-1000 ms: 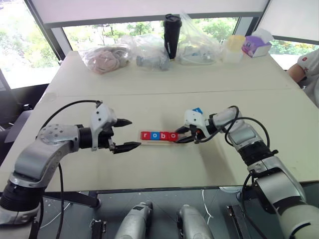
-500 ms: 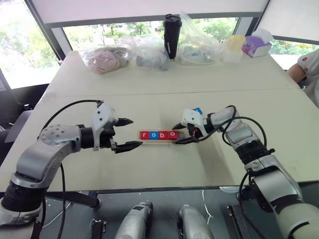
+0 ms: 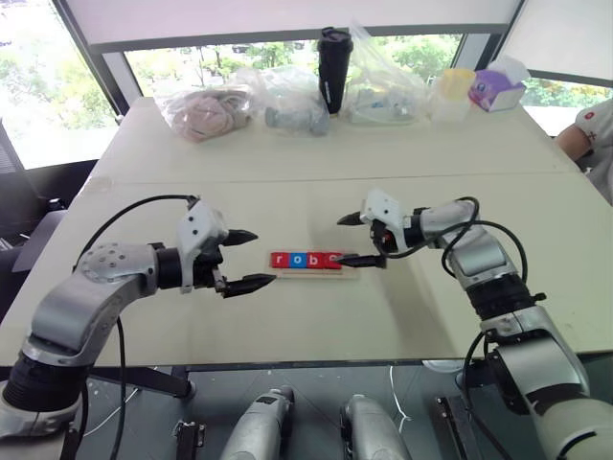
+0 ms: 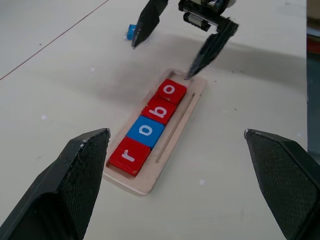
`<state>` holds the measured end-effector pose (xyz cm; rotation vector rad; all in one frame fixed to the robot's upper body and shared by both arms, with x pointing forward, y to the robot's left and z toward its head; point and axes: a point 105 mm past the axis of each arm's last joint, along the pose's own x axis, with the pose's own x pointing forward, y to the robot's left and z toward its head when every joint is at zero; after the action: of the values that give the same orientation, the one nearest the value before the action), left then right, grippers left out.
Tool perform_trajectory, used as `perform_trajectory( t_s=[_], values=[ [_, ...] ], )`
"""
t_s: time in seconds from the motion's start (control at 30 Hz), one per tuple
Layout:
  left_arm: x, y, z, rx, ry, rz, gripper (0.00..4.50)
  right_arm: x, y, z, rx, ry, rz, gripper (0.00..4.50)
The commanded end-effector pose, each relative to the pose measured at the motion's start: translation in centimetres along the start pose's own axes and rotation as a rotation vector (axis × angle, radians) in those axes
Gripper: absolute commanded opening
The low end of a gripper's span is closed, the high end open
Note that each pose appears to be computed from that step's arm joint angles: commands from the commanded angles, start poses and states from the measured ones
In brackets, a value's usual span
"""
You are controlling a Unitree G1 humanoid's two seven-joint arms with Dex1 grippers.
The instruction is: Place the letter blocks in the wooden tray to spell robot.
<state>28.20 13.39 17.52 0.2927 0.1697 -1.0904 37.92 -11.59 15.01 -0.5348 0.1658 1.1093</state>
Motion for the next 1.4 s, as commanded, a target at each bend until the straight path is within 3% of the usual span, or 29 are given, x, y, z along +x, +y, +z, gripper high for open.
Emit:
perform_trajectory(
  t_s=[0.03,0.13,0.2,0.3,0.47,0.7,0.8,0.93,0.97,1.13,1.2,1.4],
  values=[
    [-0.4,0.3,2.6,0.009,-0.118,0.031,4.50,-3.5,-6.5,0.2,0.091,-0.043,-0.428,4.44],
    [-0.4,0.6,3.4,-0.008,-0.166,0.048,4.50,-4.5,-8.1,-0.5,0.159,-0.050,-0.553,4.44],
    [-0.2,1.6,4.2,0.016,-0.206,0.105,4.50,-5.0,-8.9,-2.2,0.304,-0.022,-0.666,4.44],
    [0.2,2.0,4.8,0.035,-0.221,0.119,4.50,-4.2,-7.8,-3.5,0.478,-0.025,-0.676,4.44],
    [1.1,2.6,3.9,0.082,-0.190,0.139,4.50,-1.8,-5.3,-3.4,0.490,-0.025,-0.622,4.44],
    [1.5,2.7,3.6,0.078,-0.197,0.130,4.50,-0.9,-5.7,-4.8,0.471,0.048,-0.686,4.44],
    [1.4,2.8,3.3,0.077,-0.189,0.137,4.50,-0.6,-5.8,-5.8,0.464,0.108,-0.723,3.55],
    [1.2,2.8,3.1,0.075,-0.183,0.144,4.50,-0.4,-5.7,-5.8,0.467,0.115,-0.727,1.40],
    [1.2,2.7,3.1,0.074,-0.184,0.143,4.50,-0.4,-5.7,-5.7,0.464,0.115,-0.722,1.19],
    [1.3,2.6,3.1,0.073,-0.183,0.140,4.50,-1.7,-6.0,-3.3,0.446,0.032,-0.761,1.19],
    [1.3,2.3,3.1,0.074,-0.178,0.133,4.50,-3.4,-5.7,-3.1,0.433,0.061,-0.852,1.19],
    [2.1,0.9,2.3,0.091,-0.145,0.066,4.50,-6.9,-0.2,-3.4,0.646,0.108,-1.017,1.19]
  ],
)
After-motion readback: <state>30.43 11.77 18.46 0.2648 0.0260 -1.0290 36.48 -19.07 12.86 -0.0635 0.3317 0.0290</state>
